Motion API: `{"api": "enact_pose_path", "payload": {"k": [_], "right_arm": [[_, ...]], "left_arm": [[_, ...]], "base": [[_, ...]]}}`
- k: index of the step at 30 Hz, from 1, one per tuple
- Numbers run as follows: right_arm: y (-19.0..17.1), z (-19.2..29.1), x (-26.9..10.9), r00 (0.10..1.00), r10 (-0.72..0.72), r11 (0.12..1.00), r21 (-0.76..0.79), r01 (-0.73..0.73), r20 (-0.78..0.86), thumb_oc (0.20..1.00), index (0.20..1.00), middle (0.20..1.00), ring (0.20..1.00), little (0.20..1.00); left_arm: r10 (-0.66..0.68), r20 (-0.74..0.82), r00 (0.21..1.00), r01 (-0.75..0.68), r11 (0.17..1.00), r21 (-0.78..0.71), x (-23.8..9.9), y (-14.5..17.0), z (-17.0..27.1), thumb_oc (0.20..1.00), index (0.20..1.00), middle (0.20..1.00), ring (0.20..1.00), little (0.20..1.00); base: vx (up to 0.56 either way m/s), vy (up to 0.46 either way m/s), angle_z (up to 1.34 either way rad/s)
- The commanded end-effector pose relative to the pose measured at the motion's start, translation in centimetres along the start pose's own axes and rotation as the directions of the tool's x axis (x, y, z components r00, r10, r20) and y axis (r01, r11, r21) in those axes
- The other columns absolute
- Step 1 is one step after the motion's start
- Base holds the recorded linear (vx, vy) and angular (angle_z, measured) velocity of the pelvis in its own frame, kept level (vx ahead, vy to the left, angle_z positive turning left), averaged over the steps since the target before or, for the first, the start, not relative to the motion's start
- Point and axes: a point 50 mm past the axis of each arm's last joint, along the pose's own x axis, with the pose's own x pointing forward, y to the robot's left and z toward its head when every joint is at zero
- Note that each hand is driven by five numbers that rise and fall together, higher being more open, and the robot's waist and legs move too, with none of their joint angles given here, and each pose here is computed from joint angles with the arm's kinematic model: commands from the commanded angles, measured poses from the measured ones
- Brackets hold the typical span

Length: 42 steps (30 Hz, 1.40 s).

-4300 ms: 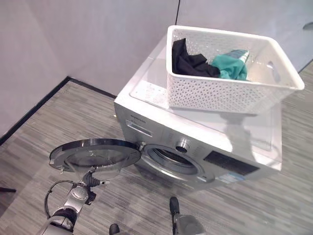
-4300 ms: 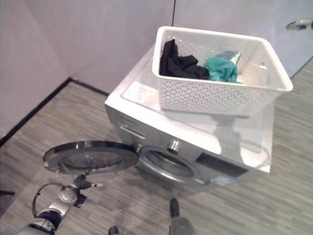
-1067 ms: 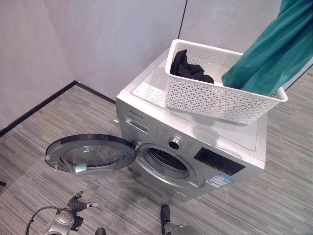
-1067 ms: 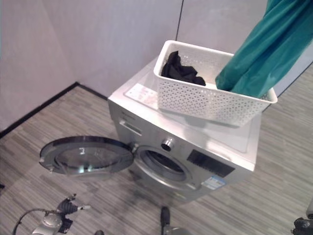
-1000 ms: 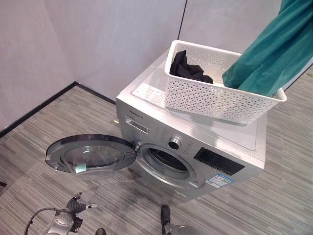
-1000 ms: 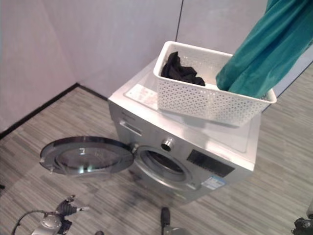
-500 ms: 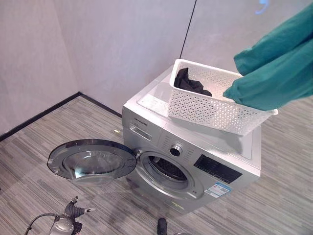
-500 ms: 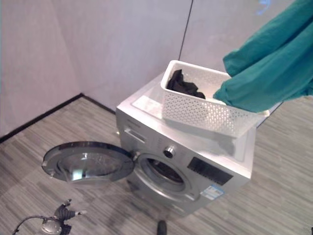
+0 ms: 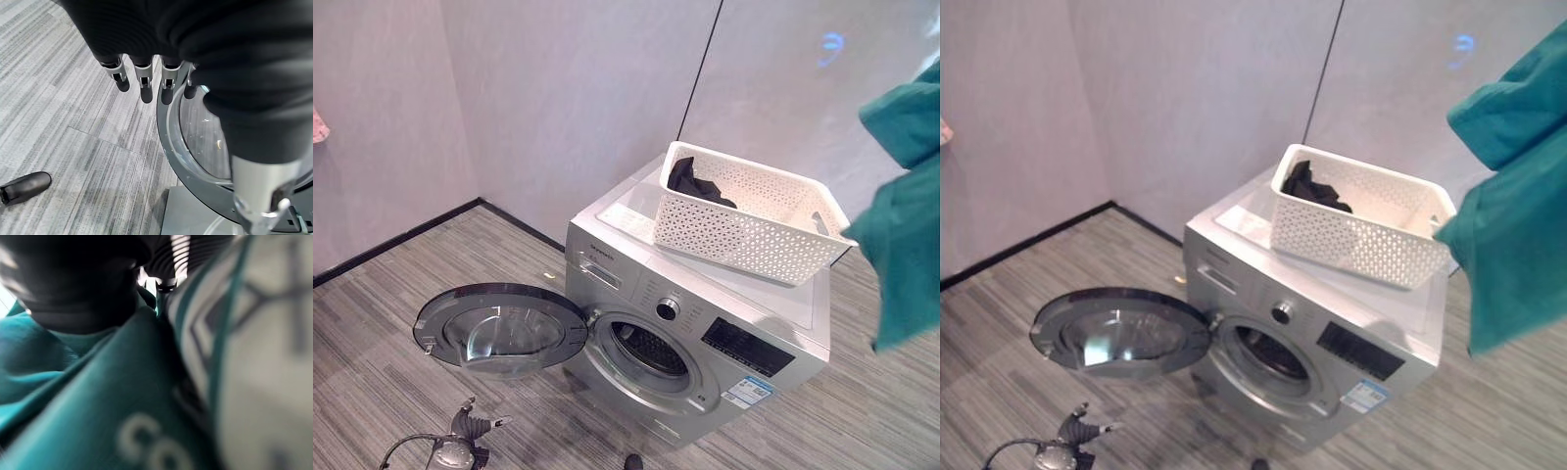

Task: Grab the laundry basket,head to the washer,open it,put in the laundry and shut it.

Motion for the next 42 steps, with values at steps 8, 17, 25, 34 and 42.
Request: {"api": "enact_pose_path", "payload": {"k": [8,17,25,34,42], "right_arm": [[-3.9,1.8,1.2,0.988,-0.082,0.991,0.114,0.068,0.129,0.200,0.200,0.200,0.200,0.200],[-0.1,-0.8,-6.4,0.978,0.063,0.977,0.188,-0.101,0.199,0.200,0.200,0.200,0.200,0.200],[1.3,-3.6,-12.5,0.974,0.179,0.946,0.249,-0.209,0.139,0.200,0.200,0.200,0.200,0.200],[3.0,-2.6,-16.6,0.938,0.303,0.871,0.349,-0.345,0.168,0.200,0.200,0.200,0.200,0.200],[4.4,-1.0,-18.8,0.895,0.392,0.777,0.443,-0.447,0.214,0.200,0.200,0.200,0.200,0.200]], "left_arm": [[0.097,0.171,0.981,-0.094,0.995,-0.026,1.0,2.2,4.8,1.000,1.000,1.000,1.000,1.000],[0.138,0.410,0.902,-0.116,0.990,-0.077,-0.1,2.4,10.2,1.000,1.000,1.000,1.000,1.000],[0.157,0.668,0.727,-0.131,0.987,-0.090,-2.9,4.4,16.3,1.000,1.000,1.000,1.000,1.000],[0.194,0.756,0.625,-0.179,0.978,-0.103,-4.2,6.3,19.8,1.000,1.000,1.000,1.000,1.000],[0.164,0.768,0.619,-0.113,0.986,-0.120,-4.6,6.4,20.4,1.000,1.000,1.000,1.000,1.000]], "base": [[-0.02,0.007,-0.08],[-0.08,0.129,-0.08],[-0.17,0.295,-0.17],[-0.21,0.279,-0.19],[-0.14,0.031,-0.46]]}}
